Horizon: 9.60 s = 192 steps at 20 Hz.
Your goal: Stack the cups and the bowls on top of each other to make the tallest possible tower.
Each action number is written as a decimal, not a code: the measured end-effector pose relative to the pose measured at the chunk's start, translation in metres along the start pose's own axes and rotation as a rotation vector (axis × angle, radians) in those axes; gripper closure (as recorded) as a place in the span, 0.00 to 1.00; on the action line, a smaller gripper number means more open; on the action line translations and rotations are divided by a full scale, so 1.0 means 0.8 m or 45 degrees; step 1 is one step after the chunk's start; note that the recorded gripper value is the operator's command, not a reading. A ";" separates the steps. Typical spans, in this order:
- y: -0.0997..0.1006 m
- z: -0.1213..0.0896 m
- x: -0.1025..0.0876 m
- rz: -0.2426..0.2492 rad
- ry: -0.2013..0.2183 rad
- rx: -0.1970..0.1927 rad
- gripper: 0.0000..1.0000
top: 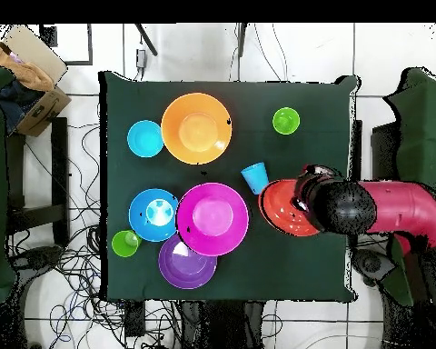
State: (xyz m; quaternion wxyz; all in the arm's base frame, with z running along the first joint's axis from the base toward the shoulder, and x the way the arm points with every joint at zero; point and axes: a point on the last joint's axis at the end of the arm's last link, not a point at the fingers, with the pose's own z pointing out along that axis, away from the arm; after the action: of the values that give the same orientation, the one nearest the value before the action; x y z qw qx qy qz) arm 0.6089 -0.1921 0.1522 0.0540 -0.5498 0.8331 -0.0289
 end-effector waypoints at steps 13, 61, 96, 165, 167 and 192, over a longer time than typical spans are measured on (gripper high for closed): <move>-0.036 -0.115 -0.037 0.020 0.124 -0.063 1.00; 0.073 -0.212 -0.172 0.037 0.127 0.007 1.00; 0.080 -0.122 -0.174 0.089 0.018 0.031 1.00; 0.173 -0.008 -0.174 0.119 -0.077 -0.015 1.00; 0.174 -0.005 -0.181 0.109 -0.089 -0.001 1.00; 0.192 0.030 -0.198 0.103 -0.148 -0.014 1.00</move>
State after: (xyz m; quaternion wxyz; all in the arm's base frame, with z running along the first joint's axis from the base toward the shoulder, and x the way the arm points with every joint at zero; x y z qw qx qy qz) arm 0.5333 0.0140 0.1213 0.1003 -0.5166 0.8503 0.0096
